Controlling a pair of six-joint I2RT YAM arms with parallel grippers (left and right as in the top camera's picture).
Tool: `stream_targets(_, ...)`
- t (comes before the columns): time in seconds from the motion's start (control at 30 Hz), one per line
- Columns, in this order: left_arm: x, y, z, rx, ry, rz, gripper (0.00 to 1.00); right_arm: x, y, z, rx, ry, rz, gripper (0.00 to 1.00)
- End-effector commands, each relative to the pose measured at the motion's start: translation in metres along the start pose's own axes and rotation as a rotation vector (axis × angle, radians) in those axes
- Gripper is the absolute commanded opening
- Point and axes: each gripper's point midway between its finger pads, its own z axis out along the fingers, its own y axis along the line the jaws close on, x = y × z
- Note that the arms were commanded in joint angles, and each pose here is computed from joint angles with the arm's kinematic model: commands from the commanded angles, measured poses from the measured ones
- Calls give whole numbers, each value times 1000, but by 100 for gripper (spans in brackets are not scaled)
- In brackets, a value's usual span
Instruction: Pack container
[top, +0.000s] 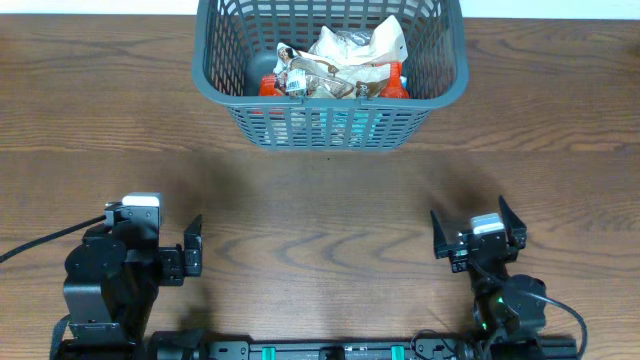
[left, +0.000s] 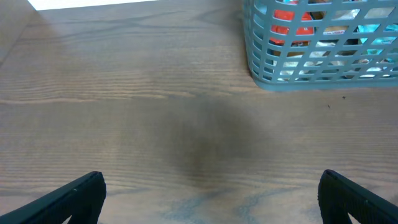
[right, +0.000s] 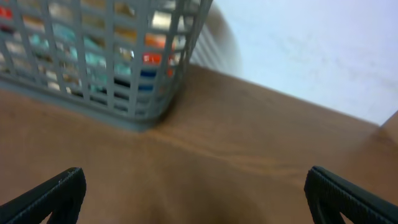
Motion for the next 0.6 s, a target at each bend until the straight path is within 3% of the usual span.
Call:
stream_targets(0.0, 0, 2, 0, -11, -2, -11, 99, 1, -5, 0, 32, -1, -3, 99)
stream_targets(0.57, 0, 2, 0, -11, -2, -11, 99, 5, -22, -1, 119, 12, 143, 99)
